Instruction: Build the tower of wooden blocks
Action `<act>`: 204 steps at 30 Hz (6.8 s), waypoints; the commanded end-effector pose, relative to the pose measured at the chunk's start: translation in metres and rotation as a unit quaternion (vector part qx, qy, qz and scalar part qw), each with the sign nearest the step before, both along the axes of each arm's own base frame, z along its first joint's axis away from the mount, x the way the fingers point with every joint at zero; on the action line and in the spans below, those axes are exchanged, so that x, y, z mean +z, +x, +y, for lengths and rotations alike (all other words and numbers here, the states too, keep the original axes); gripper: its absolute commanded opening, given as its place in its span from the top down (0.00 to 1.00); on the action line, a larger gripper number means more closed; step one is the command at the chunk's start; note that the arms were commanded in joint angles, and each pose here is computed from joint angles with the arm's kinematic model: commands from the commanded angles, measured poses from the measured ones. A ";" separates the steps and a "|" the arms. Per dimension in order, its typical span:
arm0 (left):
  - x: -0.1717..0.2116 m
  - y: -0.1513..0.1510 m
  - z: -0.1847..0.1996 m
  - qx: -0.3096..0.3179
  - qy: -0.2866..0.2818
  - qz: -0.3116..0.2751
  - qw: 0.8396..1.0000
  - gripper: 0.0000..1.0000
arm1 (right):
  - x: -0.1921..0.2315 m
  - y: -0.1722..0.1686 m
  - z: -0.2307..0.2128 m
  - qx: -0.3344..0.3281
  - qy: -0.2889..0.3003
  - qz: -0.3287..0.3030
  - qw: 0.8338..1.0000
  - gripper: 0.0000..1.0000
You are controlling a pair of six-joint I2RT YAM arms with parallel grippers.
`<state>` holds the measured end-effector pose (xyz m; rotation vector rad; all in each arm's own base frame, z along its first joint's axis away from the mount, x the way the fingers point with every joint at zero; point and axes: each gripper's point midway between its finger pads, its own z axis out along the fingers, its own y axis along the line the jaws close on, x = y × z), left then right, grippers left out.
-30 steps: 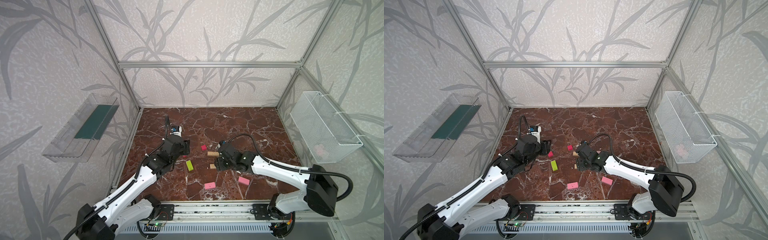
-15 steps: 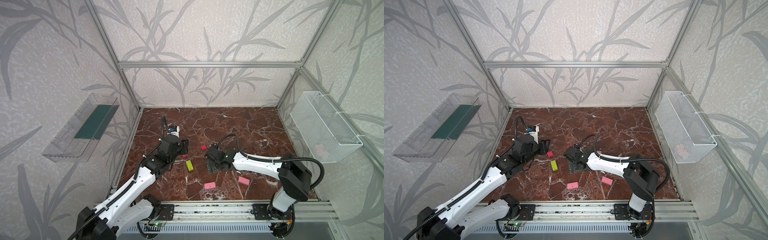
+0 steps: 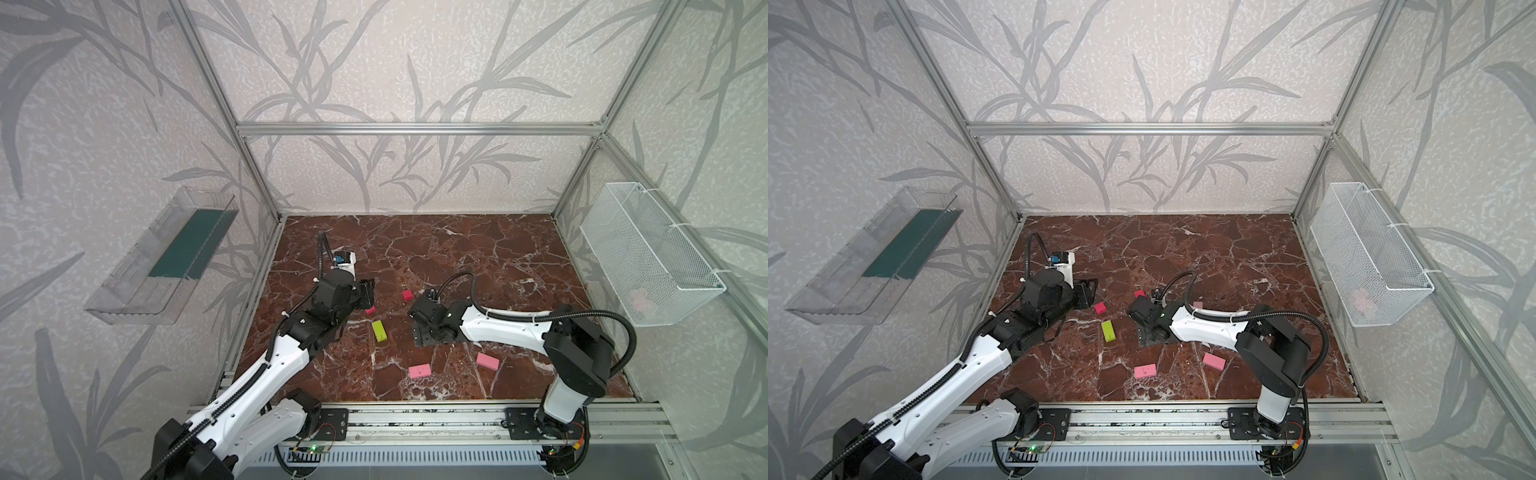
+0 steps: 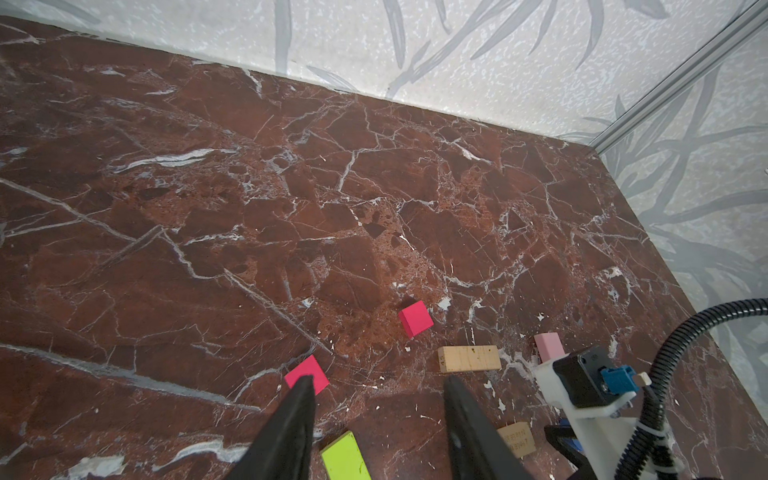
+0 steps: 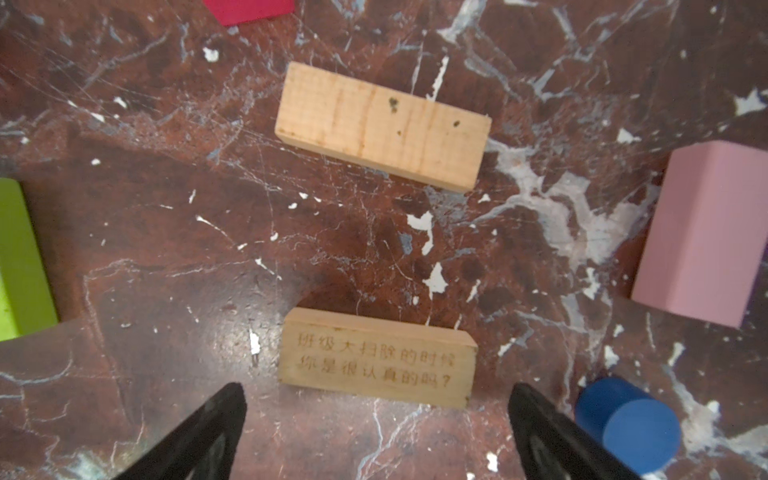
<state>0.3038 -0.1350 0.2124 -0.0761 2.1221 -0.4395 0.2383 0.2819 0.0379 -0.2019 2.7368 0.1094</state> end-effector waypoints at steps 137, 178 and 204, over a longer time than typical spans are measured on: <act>-0.016 0.006 0.018 0.017 -0.010 0.019 1.000 0.51 | -0.014 0.106 0.011 -0.102 -0.003 -0.030 0.994 0.01; -0.014 0.003 0.020 0.016 -0.020 0.019 0.999 0.51 | -0.023 0.073 0.019 -0.073 0.012 0.015 0.997 0.46; -0.012 0.002 0.019 0.013 -0.023 0.016 1.000 0.51 | -0.020 0.057 0.011 -0.064 -0.013 0.019 0.998 0.47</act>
